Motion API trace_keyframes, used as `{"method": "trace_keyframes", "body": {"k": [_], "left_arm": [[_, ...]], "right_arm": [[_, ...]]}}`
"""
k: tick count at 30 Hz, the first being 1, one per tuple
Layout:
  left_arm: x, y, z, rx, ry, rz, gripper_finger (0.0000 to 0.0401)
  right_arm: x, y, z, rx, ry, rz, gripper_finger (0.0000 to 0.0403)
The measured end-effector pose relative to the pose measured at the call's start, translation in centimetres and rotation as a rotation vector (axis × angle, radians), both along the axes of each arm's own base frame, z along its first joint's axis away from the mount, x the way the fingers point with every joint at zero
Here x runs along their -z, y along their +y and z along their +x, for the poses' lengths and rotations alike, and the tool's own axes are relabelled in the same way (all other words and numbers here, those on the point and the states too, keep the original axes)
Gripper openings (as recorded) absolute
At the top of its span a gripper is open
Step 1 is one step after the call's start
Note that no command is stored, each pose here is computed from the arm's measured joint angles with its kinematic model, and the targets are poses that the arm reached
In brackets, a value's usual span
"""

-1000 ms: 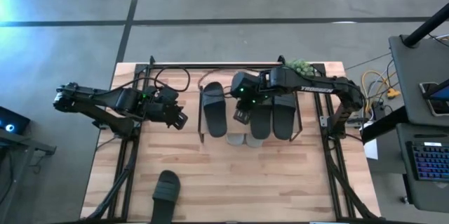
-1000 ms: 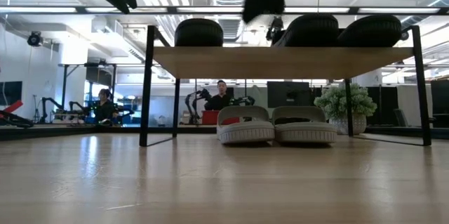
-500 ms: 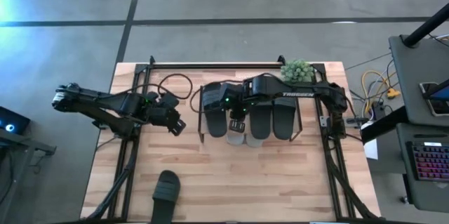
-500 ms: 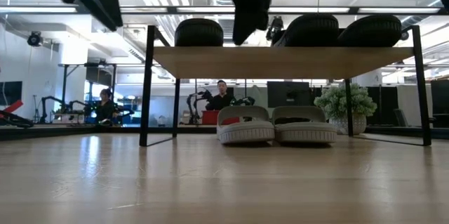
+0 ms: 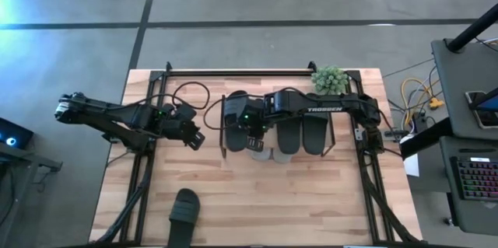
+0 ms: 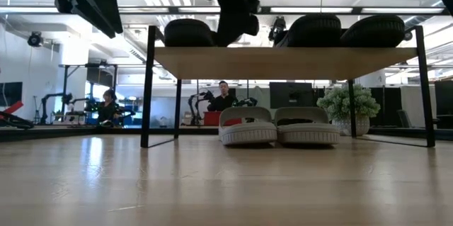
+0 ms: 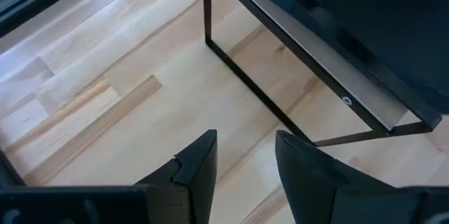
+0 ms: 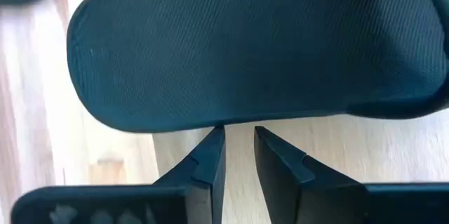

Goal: Pick and place slides into the shelf
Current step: Adjust the black slippers on the shelf, then put the black slipper on the shelf

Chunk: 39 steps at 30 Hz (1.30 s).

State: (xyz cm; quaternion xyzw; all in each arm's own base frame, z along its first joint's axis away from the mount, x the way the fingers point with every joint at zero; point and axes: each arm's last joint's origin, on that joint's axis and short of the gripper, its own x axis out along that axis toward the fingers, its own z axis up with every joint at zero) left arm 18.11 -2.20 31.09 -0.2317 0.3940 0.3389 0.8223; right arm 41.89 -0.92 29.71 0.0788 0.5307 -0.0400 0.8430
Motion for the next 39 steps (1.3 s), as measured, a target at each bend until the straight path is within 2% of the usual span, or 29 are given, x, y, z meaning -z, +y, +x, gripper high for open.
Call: {"method": "trace_keyframes", "body": {"k": [7,11,13,15,18,21,29,35,39], "left_arm": [[0.0,0.0,0.0,0.000,-0.001,0.000,0.0130],[0.0,-0.1,-0.1,0.028,0.014,-0.007,0.0130],[0.1,-0.3,-0.1,0.099,0.044,-0.010,0.0130],[0.1,-0.8,-0.1,0.220,0.077,-0.019,0.0130],[0.2,-2.0,-0.3,0.396,0.114,-0.087,0.0130],[0.1,-3.4,-0.7,0.492,0.122,-0.169,0.0130],[1.3,-9.5,-1.3,0.545,0.199,-0.232,0.0103],[1.8,-16.6,-1.7,0.648,0.266,-0.197,0.0071],[2.3,-20.6,-1.7,0.641,0.328,-0.178,0.0068]], "right_arm": [[0.0,0.0,0.0,0.015,0.000,0.007,0.0068],[-0.2,0.0,-1.0,0.002,0.067,0.001,0.0068],[-0.8,0.0,-1.4,0.003,0.062,-0.002,0.0068],[-2.0,-0.1,-2.0,0.013,0.031,-0.029,0.0068],[-4.0,-0.2,-3.1,0.044,-0.034,-0.086,0.0068],[-5.9,-0.4,-4.5,0.100,-0.080,-0.139,0.0068],[-9.5,-0.7,-7.4,0.181,-0.178,-0.253,0.0068],[-10.2,-0.7,-8.0,0.174,-0.194,-0.274,0.0068],[-9.9,-0.7,-7.8,0.148,-0.181,-0.288,0.0068]]}}
